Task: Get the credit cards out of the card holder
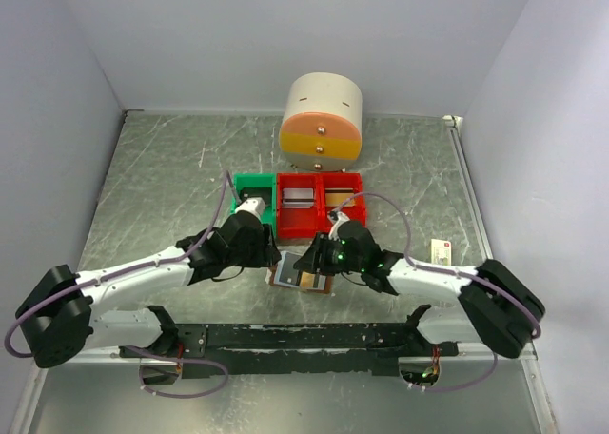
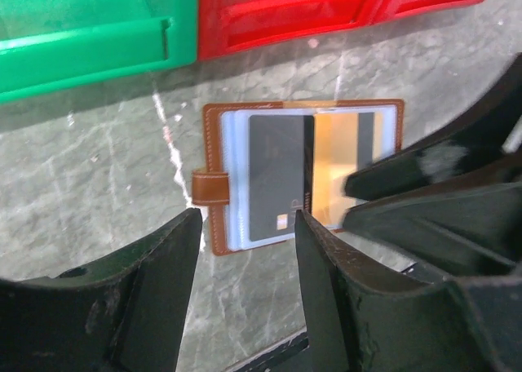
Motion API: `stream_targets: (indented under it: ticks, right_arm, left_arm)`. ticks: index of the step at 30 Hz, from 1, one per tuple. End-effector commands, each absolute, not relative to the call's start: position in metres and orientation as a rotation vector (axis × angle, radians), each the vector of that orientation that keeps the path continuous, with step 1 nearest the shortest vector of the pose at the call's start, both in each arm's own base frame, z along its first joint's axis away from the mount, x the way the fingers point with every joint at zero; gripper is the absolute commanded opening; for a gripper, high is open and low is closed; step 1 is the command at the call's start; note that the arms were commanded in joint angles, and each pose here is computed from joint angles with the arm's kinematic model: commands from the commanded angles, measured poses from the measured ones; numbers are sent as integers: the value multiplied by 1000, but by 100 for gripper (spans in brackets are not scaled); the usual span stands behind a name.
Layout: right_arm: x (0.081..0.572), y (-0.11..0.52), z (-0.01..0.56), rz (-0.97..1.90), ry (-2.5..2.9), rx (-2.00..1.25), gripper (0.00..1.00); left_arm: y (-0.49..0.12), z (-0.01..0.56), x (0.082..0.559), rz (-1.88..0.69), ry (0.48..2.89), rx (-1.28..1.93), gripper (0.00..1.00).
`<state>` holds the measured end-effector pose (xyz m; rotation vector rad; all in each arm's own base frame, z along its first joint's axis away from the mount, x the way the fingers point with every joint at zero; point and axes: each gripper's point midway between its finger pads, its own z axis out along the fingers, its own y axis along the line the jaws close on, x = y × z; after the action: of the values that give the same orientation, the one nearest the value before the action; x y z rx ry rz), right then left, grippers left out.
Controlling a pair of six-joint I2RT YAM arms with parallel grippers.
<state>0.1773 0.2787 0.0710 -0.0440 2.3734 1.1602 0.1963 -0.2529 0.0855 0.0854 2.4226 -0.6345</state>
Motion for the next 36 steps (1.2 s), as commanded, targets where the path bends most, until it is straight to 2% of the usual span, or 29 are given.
stream_targets:
  ticks: [1,7,15,26,36]
  right_arm:
    - [183,304,71,1198,2364,-77,39]
    - [187,285,28,1064,2452,70,37]
    - [175,265,-6,1070,2506,197,32]
    - [175,255,-9,1092,2479,281,30]
    - [178,262,9,1224,2385,284,13]
  left_arm:
    - [-278,99,198,-802,2374,194,59]
    - [-295,96,197,-874,2378,270,54]
    - [-306,64,192,-865,2450,398,46]
    - [-295,25,186,-757,2565,415,31]
    - [-281,12,181,-685,2616,361,27]
